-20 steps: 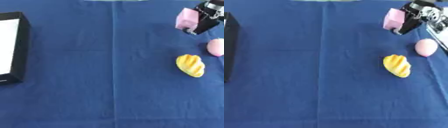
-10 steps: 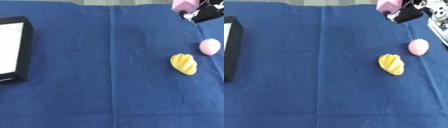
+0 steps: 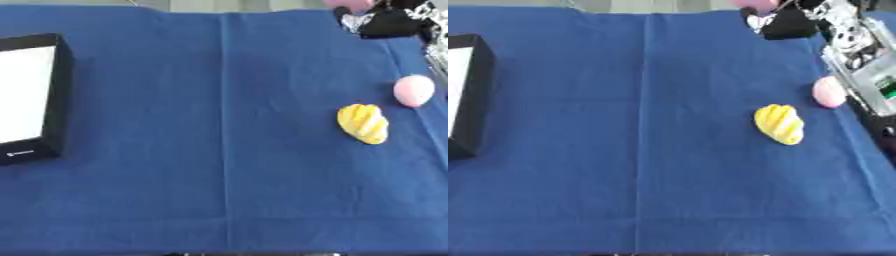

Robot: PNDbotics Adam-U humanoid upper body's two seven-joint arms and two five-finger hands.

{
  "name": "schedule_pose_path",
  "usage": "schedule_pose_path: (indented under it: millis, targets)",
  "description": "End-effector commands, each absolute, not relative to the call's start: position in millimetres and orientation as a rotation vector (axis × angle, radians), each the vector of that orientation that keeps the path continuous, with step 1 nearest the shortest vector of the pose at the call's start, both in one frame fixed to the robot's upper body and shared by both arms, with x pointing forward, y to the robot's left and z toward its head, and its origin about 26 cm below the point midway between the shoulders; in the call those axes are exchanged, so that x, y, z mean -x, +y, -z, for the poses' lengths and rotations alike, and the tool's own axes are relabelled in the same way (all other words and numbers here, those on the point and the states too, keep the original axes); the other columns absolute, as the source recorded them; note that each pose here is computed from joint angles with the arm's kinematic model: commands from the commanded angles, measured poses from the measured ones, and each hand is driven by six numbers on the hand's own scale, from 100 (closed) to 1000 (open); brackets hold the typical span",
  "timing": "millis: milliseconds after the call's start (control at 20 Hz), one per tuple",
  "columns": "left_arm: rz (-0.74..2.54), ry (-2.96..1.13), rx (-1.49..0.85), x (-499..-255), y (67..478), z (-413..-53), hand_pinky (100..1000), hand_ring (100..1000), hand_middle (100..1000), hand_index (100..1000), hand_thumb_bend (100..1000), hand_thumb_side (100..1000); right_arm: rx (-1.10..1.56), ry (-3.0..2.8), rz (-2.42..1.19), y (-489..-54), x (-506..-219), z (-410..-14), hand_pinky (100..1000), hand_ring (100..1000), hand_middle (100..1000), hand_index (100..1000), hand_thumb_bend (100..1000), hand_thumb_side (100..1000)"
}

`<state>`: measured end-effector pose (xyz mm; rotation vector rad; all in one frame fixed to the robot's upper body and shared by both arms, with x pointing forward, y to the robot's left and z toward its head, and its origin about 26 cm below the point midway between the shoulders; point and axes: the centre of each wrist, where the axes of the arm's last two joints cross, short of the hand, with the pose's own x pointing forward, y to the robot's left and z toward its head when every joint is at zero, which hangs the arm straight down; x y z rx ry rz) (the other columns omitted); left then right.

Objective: Pick up the objects with one hand, pass them to the other hand, and then place them into the box on the other side of the table.

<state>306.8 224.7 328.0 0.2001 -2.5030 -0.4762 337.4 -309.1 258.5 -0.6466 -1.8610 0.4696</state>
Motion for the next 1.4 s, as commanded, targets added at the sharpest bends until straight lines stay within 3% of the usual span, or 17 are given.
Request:
schedule_pose_path:
  millis: [50,200,300,1000,1150,1200,1250,1400]
  targets:
    - [0.609,-2.525,-0.238,-299,216,-346,669,607,619,773,100,576,0.638,-1.9,-0.45,-301,-340,-260,580,577,470,478,156,100]
    - [0.735,-2.522,-0.254,-295,200,-359,682,615,627,776,100,456,0.612,-1.904,-0.448,-291,-344,-250,578,577,470,477,152,100]
    - [0.828,-2.513,-0.267,-292,186,-365,688,618,631,779,100,428,0.592,-1.913,-0.443,-284,-347,-244,576,576,469,477,143,100]
    - [1.399,-2.25,-0.29,-279,104,-371,711,649,674,813,100,428,0.388,-1.949,-0.427,-229,-362,-199,558,572,470,479,115,100]
    - [1.468,-2.182,-0.313,-281,94,-366,714,656,683,822,100,433,0.361,-1.955,-0.433,-221,-361,-193,560,570,470,478,118,100]
    - [1.49,-2.159,-0.321,-282,90,-364,722,667,692,827,100,428,0.354,-1.956,-0.439,-219,-360,-191,562,571,469,479,159,100]
    - [1.51,-2.139,-0.331,-283,88,-363,725,670,695,829,100,425,0.349,-1.956,-0.445,-217,-359,-189,563,571,470,479,120,100]
    - [1.558,-2.073,-0.355,-289,80,-358,737,684,706,835,100,436,0.333,-1.961,-0.469,-210,-357,-186,566,572,470,479,121,100]
